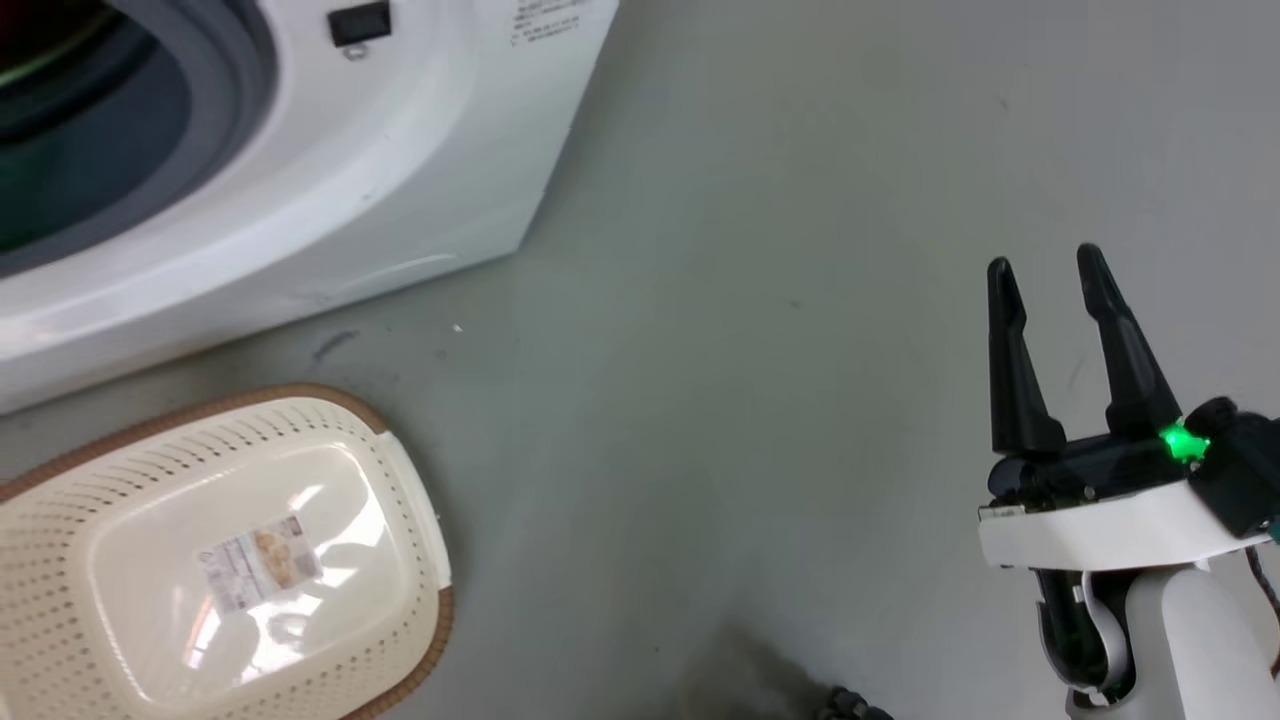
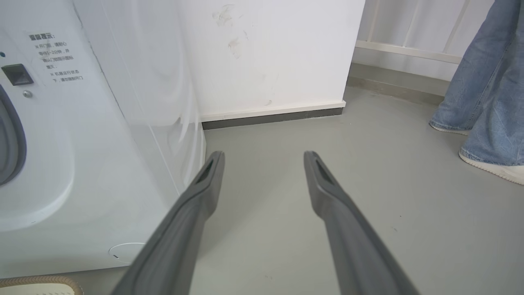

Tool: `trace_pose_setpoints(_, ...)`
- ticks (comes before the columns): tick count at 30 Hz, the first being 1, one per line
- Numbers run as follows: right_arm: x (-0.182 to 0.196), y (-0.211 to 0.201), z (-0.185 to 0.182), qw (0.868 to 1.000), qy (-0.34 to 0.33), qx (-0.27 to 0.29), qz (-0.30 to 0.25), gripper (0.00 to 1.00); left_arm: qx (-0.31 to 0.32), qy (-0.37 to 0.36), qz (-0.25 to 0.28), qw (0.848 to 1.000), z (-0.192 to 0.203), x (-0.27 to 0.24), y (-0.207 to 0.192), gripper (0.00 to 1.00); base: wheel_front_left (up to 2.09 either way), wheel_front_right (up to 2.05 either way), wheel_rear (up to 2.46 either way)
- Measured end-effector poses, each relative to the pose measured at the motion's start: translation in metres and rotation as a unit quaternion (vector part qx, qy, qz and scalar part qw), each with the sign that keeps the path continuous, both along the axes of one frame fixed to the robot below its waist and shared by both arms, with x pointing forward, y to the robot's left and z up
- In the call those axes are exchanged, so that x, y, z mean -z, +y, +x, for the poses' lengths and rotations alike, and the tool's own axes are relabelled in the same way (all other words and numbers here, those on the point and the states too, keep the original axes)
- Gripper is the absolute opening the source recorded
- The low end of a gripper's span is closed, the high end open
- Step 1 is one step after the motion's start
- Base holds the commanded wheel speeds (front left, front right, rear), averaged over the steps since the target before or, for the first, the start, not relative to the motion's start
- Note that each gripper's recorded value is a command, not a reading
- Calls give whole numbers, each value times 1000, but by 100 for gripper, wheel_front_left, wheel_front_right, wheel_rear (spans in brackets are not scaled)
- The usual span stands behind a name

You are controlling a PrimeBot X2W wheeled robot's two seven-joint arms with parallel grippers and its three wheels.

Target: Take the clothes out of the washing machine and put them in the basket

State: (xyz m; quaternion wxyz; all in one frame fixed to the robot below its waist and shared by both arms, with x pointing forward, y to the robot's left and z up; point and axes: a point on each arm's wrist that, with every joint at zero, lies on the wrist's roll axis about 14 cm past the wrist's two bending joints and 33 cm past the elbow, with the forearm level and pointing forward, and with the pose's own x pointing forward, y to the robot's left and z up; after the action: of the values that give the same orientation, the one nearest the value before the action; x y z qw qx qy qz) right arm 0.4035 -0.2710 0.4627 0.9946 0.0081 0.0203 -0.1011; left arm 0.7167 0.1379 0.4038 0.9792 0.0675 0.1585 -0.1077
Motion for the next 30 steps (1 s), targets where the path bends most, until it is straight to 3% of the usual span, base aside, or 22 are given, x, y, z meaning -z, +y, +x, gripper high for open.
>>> trace_pose_setpoints(13,-32,11,-31,999,-40,-9,3,100,-15,-105,-72,992,-82,-65,11,0,0,0,0)
trace_pose_setpoints(30,-78,31,-66,995,-94,-39,5,100,-24,-204,-110,972,-206,-155,30,0,0,0,0)
